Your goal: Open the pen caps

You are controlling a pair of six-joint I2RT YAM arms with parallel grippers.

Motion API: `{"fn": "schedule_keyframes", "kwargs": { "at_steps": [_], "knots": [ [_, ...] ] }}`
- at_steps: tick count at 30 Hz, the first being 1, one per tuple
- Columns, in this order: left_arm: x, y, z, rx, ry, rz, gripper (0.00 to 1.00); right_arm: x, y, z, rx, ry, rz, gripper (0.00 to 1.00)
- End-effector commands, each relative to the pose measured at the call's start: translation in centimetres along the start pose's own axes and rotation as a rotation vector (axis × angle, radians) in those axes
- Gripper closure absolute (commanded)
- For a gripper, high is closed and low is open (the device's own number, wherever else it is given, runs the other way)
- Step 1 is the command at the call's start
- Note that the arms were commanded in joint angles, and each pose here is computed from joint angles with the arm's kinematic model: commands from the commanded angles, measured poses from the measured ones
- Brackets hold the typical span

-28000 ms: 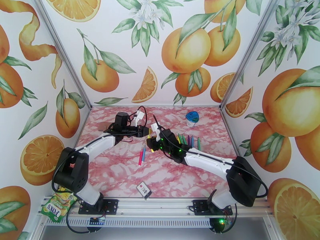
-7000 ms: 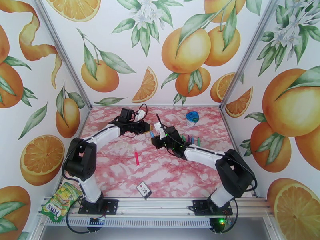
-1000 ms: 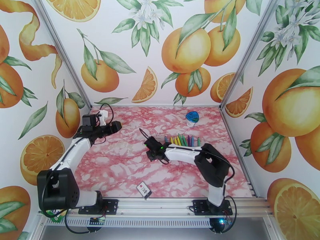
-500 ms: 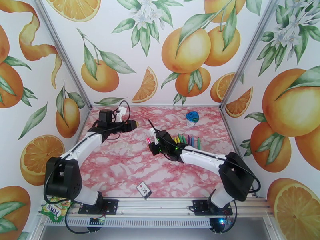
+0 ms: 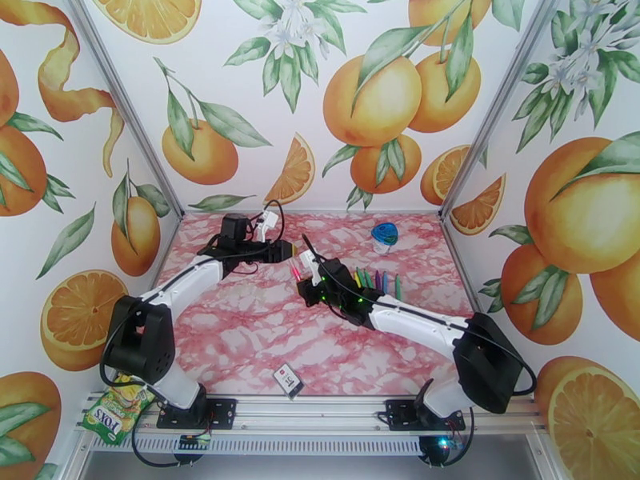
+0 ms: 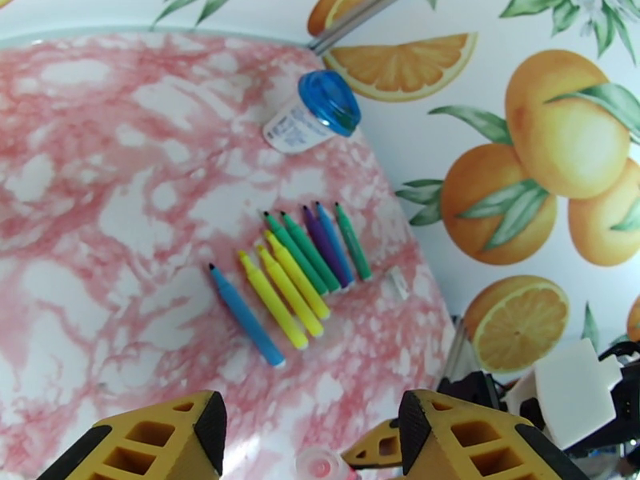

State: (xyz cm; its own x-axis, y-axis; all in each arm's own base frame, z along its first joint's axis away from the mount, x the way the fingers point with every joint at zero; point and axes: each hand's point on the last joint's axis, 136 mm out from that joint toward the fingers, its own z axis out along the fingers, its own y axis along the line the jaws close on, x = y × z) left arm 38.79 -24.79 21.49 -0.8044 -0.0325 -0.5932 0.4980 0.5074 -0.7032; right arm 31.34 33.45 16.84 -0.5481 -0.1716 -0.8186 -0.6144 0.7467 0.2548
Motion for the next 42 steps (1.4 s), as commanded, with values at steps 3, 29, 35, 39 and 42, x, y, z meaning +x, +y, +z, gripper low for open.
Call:
{"fn": "schedule_keyframes", "kwargs": {
  "at_steps": [3,29,35,39,42],
  "knots": [
    [-0.1,-1.5,0.5,0.037,0.029,0.043,0.44,-2.4,0.2,-0.8,0.009,-0.08,-0.01,0.95],
    [1.4,-1.9,1.7,0.041,0.077,0.039,0.81,-3.0,-0.4,-0.6,0.048,-0.092,-0.009,0.96],
    [1.4,-2.2,1.6,0.054,0.08,0.037,0.88,-2.6,-0.8,-0.1,0.062,-0.08,-0.008,0.72],
    [1.7,-2.9,1.7,0.075,0.091,0.045,0.9,-2.5,-0.7,0.6,0.047,-0.074,-0.005,0.65],
    [1.9,-3.2,1.7,0.085,0.099,0.051,0.91,-2.5,-0.5,1.2,0.037,-0.072,-0.001,0.65]
  ]
}}
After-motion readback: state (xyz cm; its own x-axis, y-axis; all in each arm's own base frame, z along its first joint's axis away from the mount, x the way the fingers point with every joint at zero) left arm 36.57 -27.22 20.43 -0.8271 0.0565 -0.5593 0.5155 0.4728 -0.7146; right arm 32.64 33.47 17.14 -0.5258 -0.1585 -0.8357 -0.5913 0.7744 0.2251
